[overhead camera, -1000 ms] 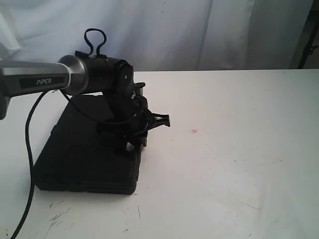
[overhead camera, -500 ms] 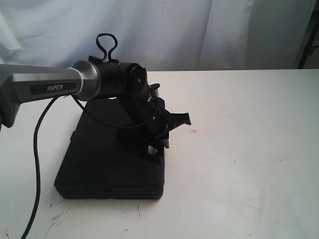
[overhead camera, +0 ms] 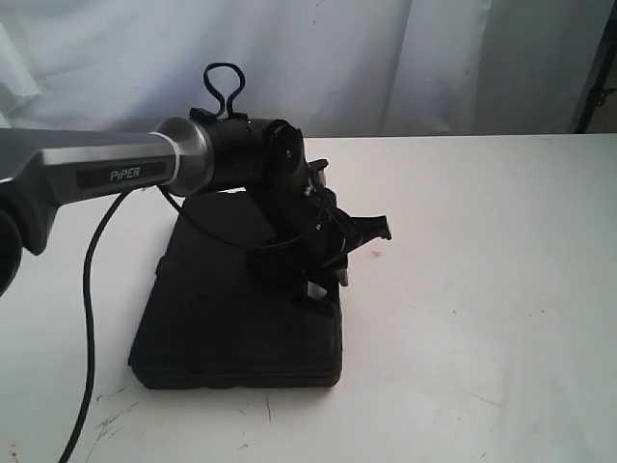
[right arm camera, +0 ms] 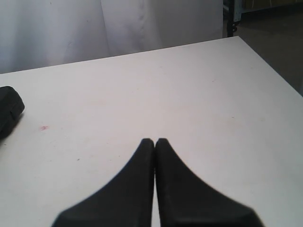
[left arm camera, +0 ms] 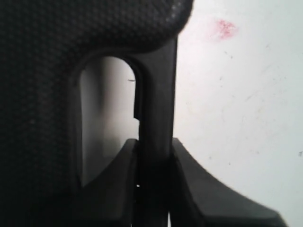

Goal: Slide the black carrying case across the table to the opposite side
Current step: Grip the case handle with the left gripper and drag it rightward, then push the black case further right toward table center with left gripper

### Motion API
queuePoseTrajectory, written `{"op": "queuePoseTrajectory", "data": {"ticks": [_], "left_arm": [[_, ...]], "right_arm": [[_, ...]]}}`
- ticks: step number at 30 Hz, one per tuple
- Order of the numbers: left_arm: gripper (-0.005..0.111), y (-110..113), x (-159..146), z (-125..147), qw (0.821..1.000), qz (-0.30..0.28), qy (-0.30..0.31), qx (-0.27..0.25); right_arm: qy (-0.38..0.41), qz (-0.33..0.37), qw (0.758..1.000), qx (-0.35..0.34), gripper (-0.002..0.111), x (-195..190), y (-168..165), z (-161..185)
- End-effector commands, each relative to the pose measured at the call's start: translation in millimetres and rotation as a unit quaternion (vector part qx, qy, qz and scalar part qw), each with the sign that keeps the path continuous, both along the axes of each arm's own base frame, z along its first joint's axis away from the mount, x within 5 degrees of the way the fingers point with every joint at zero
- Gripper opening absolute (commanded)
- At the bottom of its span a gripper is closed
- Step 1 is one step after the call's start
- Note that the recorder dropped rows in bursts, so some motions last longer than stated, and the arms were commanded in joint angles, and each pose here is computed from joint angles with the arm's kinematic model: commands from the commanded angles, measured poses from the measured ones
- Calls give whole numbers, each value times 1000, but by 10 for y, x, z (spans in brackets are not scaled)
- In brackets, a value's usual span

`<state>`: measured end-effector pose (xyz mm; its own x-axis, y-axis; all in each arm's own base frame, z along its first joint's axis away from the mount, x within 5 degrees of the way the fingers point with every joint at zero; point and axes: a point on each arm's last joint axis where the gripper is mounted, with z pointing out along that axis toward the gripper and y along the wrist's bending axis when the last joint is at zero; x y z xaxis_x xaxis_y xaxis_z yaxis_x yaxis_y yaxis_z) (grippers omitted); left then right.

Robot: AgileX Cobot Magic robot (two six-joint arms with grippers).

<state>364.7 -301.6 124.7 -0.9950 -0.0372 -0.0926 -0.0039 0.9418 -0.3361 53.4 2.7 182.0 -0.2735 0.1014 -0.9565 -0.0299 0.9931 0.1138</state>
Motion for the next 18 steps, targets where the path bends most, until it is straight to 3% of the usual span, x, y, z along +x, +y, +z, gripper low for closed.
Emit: {"op": "queuePoseTrajectory", "data": {"ticks": [1,11,18], "left_arm": [[0,-186,38,160,999,10,-18,-37],[0,-464,48,141,999,-6,-17,-45],[0,-492,87,55,999,3,-20,-48]], "right_arm": [[-4,-2,1000,4,0,-2,0,-4],[-4,-2,1000,4,0,-2,0,-4],[-4,-2,1000,4,0,-2,0,-4]]}}
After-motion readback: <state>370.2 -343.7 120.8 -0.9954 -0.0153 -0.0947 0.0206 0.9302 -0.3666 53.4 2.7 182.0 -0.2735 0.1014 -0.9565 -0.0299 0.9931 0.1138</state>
